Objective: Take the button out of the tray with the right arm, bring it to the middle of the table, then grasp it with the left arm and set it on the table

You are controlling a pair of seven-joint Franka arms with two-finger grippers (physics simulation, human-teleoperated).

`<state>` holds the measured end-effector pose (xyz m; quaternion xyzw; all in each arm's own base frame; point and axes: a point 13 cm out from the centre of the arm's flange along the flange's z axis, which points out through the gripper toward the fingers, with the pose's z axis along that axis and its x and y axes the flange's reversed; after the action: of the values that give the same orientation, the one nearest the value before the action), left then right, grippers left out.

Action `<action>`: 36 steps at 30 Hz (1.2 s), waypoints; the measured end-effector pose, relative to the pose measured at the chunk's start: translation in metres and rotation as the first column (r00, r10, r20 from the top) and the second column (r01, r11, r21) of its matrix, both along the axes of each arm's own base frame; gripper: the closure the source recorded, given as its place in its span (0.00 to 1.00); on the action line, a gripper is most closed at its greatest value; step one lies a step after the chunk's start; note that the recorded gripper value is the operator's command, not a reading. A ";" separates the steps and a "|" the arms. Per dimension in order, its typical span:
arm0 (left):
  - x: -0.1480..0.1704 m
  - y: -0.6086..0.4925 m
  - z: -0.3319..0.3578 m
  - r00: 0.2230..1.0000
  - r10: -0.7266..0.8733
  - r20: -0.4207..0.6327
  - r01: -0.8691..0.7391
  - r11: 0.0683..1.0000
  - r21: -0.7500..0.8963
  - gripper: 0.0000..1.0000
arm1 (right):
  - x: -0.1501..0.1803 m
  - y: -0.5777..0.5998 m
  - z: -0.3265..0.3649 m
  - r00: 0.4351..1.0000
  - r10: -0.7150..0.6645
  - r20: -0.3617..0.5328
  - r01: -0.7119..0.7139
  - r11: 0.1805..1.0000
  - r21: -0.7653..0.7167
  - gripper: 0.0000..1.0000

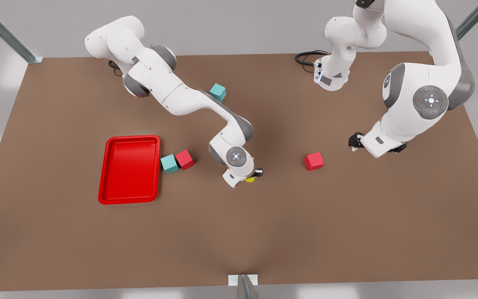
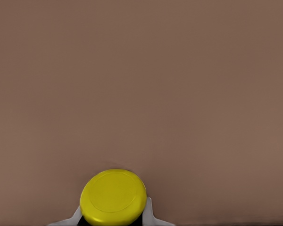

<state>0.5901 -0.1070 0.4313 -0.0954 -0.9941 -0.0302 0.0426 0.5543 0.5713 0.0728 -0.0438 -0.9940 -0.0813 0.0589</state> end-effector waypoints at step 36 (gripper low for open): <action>-0.067 -0.372 -0.404 0.997 -0.053 0.049 0.057 0.995 -0.078 0.00 | 0.068 -0.464 0.355 0.990 0.079 0.116 -0.047 0.964 -0.262 0.00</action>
<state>0.5234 -0.4791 0.0276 -0.1236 -0.9922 0.0058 0.0146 0.6219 0.1070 0.4276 -0.0142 -0.9987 0.0484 -0.0072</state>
